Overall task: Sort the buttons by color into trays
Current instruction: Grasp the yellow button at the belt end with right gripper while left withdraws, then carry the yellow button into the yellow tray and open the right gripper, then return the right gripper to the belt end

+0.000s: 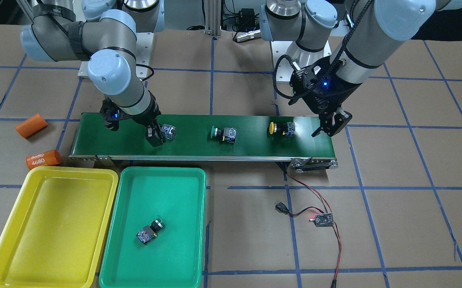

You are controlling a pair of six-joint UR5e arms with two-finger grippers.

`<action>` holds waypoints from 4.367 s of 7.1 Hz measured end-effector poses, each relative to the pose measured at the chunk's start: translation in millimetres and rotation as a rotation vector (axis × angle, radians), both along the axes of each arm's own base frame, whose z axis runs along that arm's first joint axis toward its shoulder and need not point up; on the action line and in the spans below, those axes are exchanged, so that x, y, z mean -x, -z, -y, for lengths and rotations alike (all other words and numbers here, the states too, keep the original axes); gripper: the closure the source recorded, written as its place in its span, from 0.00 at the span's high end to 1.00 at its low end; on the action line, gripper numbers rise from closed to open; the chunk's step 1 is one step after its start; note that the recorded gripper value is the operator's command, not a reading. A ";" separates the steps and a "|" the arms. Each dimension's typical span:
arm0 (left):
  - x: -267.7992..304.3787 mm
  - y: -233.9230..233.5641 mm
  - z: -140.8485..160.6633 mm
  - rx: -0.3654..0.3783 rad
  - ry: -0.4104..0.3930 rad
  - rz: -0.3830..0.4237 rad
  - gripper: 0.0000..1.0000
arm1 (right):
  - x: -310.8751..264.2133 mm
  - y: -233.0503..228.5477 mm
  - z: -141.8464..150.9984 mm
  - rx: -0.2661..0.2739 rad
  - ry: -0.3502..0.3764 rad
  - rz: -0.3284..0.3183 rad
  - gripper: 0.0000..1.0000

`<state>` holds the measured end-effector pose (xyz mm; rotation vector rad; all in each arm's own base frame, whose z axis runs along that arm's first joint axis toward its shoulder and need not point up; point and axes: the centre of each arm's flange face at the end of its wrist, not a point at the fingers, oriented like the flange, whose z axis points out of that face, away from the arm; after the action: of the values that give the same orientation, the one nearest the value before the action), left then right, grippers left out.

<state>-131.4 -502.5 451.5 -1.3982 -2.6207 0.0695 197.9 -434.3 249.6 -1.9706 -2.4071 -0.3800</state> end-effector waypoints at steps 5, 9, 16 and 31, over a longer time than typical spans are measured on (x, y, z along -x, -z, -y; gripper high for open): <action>-8.6 -22.0 -12.0 -0.030 -0.609 0.134 1.00 | 2.9 13.1 -8.9 -0.015 -0.018 -0.019 0.00; -9.9 -44.4 -3.1 0.067 -1.022 0.073 1.00 | 19.0 -1.3 5.8 0.049 -0.099 -0.091 0.00; -15.0 -46.8 -11.1 0.085 -1.062 0.074 1.00 | 120.9 -37.1 158.6 0.254 -0.277 -0.117 0.32; -22.7 -46.9 -9.4 0.102 -1.053 0.092 1.00 | 52.0 -83.9 4.8 0.076 -0.008 -0.133 1.00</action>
<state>-108.7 -493.1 498.4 0.1001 -3.1284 0.2669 145.9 -439.1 333.5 -1.9472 -2.3801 -0.1538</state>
